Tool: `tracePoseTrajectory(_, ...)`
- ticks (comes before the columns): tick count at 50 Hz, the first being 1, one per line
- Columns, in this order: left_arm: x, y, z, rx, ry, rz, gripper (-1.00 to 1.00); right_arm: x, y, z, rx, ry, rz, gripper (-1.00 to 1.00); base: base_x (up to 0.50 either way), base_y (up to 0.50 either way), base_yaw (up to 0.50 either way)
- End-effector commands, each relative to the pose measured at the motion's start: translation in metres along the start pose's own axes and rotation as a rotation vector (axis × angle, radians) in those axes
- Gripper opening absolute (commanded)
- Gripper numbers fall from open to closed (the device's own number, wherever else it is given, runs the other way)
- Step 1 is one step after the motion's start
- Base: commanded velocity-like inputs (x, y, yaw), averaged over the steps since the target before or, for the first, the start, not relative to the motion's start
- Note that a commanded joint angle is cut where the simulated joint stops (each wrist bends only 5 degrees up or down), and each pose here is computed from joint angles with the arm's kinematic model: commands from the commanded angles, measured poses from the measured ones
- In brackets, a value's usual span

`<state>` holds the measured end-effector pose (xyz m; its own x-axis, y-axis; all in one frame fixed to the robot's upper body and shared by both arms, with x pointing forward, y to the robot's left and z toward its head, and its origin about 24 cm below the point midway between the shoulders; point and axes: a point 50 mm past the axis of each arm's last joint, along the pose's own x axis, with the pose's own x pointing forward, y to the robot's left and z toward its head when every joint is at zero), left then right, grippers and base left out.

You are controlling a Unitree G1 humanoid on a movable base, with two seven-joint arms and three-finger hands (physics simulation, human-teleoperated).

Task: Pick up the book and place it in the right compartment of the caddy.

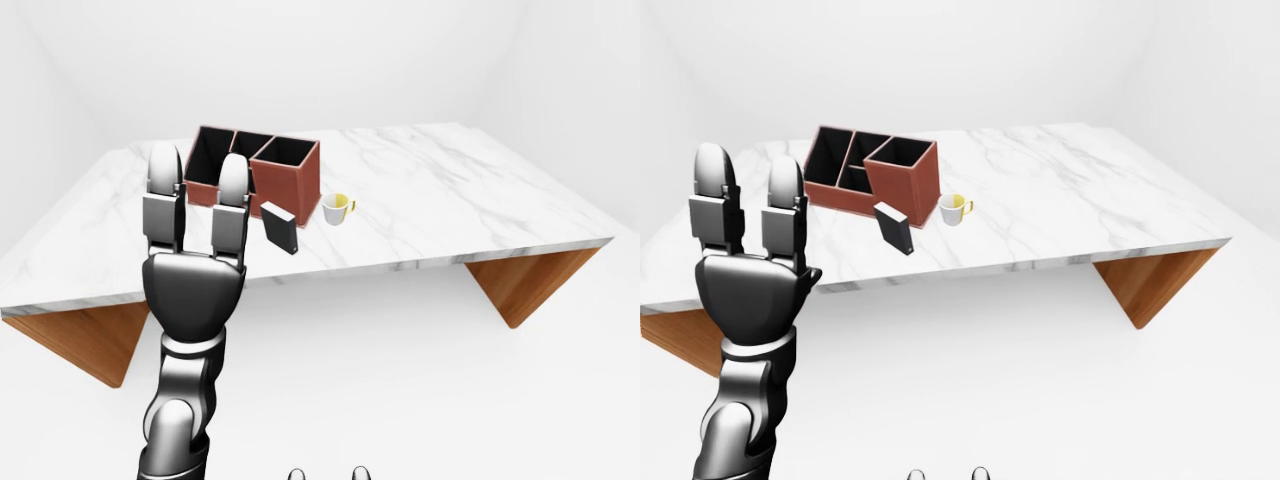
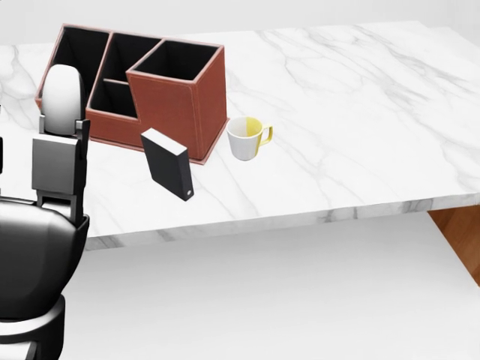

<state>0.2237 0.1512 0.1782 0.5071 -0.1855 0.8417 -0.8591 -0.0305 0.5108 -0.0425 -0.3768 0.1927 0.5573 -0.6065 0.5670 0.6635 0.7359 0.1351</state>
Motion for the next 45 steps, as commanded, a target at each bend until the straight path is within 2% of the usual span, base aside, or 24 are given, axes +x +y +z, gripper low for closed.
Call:
tracePoseTrajectory(1,-0.0008,-0.0015,0.0003,0.005,-0.004,-0.008,1.00,-0.0007,-0.0005,-0.0012,0.000,0.004,0.001,1.00,0.00,0.00,-0.23)
tracePoseTrajectory(45,-0.0005,-0.0004,-0.0008,-0.002,0.004,-0.003,1.00,-0.0006,0.0004,-0.0007,-0.001,0.002,0.004,1.00,0.00,0.00,-0.23)
